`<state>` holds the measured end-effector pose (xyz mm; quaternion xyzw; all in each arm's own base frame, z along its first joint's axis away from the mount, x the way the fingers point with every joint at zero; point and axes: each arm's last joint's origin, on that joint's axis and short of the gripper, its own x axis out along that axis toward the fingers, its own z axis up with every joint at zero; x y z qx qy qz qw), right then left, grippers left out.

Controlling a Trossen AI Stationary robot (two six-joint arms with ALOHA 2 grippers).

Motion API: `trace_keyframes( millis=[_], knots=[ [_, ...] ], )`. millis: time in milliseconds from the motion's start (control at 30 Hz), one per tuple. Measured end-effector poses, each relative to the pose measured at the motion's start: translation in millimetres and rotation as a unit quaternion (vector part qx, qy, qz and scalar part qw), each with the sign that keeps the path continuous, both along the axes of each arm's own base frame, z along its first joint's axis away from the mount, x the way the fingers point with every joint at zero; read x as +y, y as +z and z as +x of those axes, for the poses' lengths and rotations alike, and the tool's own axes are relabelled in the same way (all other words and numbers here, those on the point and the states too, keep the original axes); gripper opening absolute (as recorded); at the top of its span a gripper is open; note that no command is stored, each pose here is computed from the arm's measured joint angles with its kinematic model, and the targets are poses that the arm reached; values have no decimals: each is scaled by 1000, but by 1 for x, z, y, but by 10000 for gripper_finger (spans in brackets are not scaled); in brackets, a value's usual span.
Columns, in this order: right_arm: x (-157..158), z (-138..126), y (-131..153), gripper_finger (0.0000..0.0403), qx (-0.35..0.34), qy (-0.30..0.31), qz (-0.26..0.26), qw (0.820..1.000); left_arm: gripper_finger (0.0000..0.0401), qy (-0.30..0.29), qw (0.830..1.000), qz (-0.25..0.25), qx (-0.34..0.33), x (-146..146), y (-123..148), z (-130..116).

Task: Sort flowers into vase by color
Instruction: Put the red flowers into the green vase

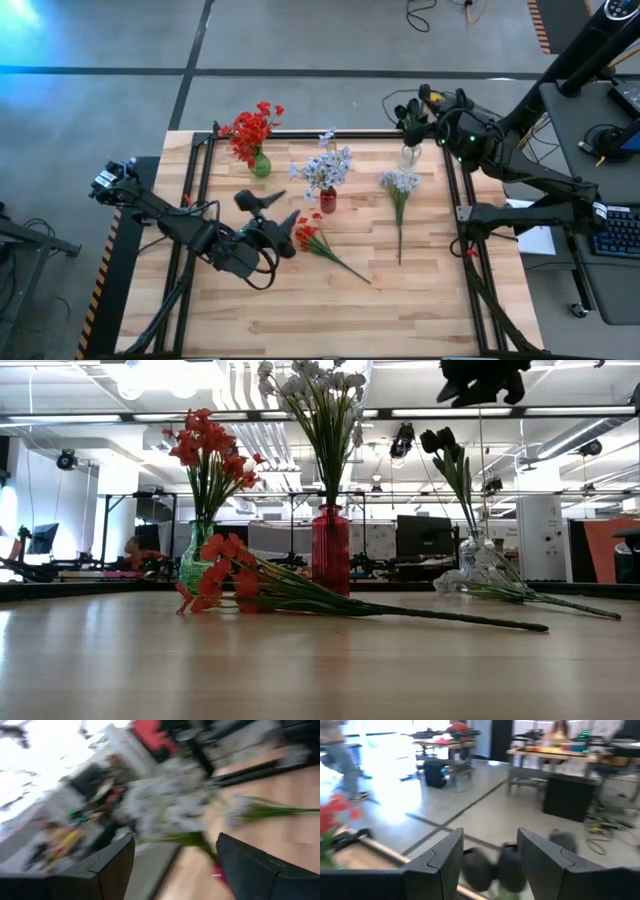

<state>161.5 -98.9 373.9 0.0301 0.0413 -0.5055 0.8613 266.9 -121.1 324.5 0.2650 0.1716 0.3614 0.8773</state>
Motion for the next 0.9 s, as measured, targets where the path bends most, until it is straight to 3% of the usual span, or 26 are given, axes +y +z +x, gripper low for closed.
trace_keyframes(
  millis=[100,333,567,900],
  knots=[
    [8,5,0,180,0,43,3,999,260,-43,999,-21,10,1,-1,3],
    [33,18,-1,174,5,143,2,990,260,-59,997,-50,-3,0,-2,4],
    [62,26,-1,172,15,224,-7,974,260,-147,981,-123,-1,-5,-4,7],
    [98,31,-1,173,23,325,-14,945,260,-171,962,-210,-21,-12,-14,13]
  ],
)
